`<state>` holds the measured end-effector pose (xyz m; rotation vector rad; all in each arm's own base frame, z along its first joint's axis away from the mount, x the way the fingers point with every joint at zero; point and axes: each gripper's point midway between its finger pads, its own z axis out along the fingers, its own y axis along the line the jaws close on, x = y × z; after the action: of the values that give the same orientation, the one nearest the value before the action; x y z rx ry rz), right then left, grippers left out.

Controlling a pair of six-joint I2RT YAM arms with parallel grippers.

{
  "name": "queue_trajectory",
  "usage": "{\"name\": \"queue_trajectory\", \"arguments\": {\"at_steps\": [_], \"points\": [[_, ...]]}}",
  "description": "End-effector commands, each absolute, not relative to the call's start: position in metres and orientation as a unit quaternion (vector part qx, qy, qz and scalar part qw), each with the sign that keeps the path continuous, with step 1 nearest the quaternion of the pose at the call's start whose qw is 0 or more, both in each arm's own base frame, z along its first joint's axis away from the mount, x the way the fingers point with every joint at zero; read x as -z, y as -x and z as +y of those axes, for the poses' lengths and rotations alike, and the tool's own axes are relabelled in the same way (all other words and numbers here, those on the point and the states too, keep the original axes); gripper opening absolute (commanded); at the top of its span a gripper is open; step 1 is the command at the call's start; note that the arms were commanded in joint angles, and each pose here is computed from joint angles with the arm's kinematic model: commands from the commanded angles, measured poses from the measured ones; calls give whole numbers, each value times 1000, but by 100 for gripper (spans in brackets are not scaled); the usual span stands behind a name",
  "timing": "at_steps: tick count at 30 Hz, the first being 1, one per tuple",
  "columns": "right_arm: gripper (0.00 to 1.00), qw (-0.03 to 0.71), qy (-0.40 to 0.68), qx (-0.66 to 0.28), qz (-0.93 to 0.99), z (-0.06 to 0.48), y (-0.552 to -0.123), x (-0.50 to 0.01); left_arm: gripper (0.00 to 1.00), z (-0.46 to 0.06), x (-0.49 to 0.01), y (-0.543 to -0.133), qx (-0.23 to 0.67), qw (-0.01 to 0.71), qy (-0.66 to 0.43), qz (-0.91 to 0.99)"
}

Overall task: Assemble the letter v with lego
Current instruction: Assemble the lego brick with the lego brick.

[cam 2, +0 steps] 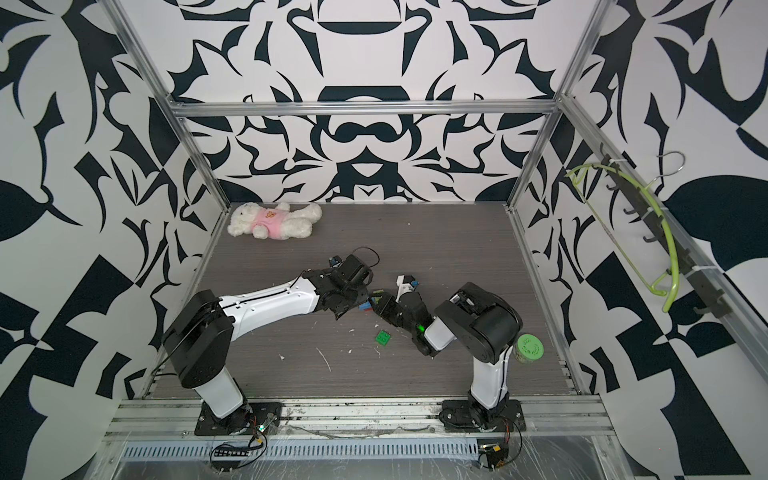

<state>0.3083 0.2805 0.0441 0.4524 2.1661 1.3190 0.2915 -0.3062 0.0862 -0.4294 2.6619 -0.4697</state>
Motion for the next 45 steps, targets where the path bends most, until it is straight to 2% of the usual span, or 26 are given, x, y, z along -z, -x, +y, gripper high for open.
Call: {"name": "queue_trajectory", "arguments": {"at_steps": [1,25,45], "points": [[23,254,-183,-456,833,274,-299,-14,10,-308,-79,-290,154,190,147,959],[22,263,-166,-444,840,279,-297,-23,10,-299,-64,-291,97,182,122,971],[21,270,-156,-432,846,282,-296,-24,10,-304,-39,-285,71,127,100,984]]}}
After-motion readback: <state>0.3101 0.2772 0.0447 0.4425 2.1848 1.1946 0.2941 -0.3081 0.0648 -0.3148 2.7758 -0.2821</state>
